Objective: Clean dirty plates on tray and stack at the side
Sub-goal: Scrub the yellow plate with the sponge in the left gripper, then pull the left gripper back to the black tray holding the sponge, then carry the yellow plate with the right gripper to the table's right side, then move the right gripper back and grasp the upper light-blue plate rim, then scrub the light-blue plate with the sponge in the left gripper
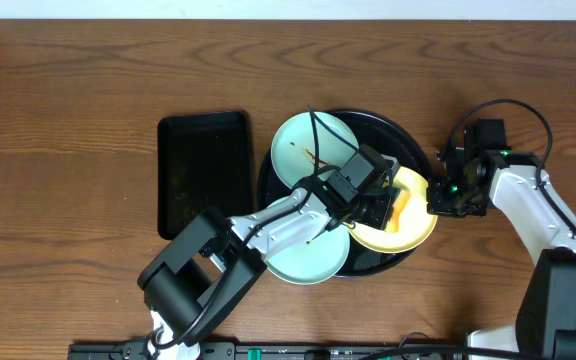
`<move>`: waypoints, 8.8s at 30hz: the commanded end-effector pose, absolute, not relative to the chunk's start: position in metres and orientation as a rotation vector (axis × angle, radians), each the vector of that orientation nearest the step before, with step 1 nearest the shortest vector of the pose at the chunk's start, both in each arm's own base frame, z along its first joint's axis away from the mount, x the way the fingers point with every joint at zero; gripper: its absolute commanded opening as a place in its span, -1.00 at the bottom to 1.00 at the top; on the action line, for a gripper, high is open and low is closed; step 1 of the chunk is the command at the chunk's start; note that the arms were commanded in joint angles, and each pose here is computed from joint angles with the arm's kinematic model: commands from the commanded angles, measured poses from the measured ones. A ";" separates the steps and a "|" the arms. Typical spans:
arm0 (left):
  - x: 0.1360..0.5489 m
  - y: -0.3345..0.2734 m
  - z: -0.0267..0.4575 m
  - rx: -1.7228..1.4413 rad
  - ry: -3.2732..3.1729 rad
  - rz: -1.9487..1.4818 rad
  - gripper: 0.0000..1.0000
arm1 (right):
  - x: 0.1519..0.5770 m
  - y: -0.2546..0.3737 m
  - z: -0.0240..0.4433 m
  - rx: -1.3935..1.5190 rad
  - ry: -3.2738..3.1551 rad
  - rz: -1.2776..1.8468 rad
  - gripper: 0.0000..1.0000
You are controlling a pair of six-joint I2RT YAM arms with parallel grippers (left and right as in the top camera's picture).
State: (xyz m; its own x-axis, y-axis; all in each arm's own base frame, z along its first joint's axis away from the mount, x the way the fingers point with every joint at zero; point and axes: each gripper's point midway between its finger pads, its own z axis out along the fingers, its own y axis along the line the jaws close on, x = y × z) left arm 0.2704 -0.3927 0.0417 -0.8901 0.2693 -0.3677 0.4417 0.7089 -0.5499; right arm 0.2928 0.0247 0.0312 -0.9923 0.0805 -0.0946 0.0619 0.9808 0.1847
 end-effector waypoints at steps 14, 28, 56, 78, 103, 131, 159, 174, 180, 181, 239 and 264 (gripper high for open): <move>0.301 -0.362 0.025 0.424 2.702 -0.760 -0.85 | 0.292 0.030 0.030 0.097 3.034 0.296 -0.98; 0.268 -0.407 0.076 0.555 2.609 -1.001 -0.85 | 0.292 0.030 0.030 0.092 3.034 0.295 -0.97; 0.332 -0.337 0.026 0.343 2.704 -0.724 -0.85 | 0.290 0.030 0.030 0.094 3.045 0.296 -0.97; 0.296 -0.275 0.147 0.385 2.640 -0.619 -0.85 | 0.308 0.011 0.032 0.117 2.977 0.126 -0.98; 0.313 -0.132 0.168 0.008 2.714 -0.378 -0.85 | 0.333 -0.011 0.186 -0.170 2.393 -0.804 -0.98; 0.320 -0.111 0.168 -0.084 2.714 -0.355 -0.85 | 0.333 0.037 0.229 -0.253 2.121 -0.988 -0.98; 0.318 -0.110 0.167 -0.084 2.721 -0.353 -0.85 | 0.313 -0.129 0.131 0.732 2.536 -0.330 -0.98; 0.318 -0.110 0.167 -0.084 2.721 -0.353 -0.85 | 0.320 -0.174 0.078 0.942 2.558 -0.227 -0.51; 0.318 -0.110 0.167 -0.083 2.721 -0.353 -0.84 | 0.344 -0.135 0.102 0.807 2.504 0.073 -0.26; 0.318 -0.110 0.167 -0.083 2.721 -0.353 -0.85 | 0.350 -0.123 0.111 0.759 2.484 0.142 -0.21; 0.320 -0.136 0.171 0.007 2.695 -0.481 -0.85 | 0.405 0.118 0.022 -0.024 2.834 0.117 -0.98; 0.310 -0.338 0.096 0.449 2.667 -1.109 -0.85 | 0.365 0.096 0.046 -0.020 2.938 -0.021 -0.98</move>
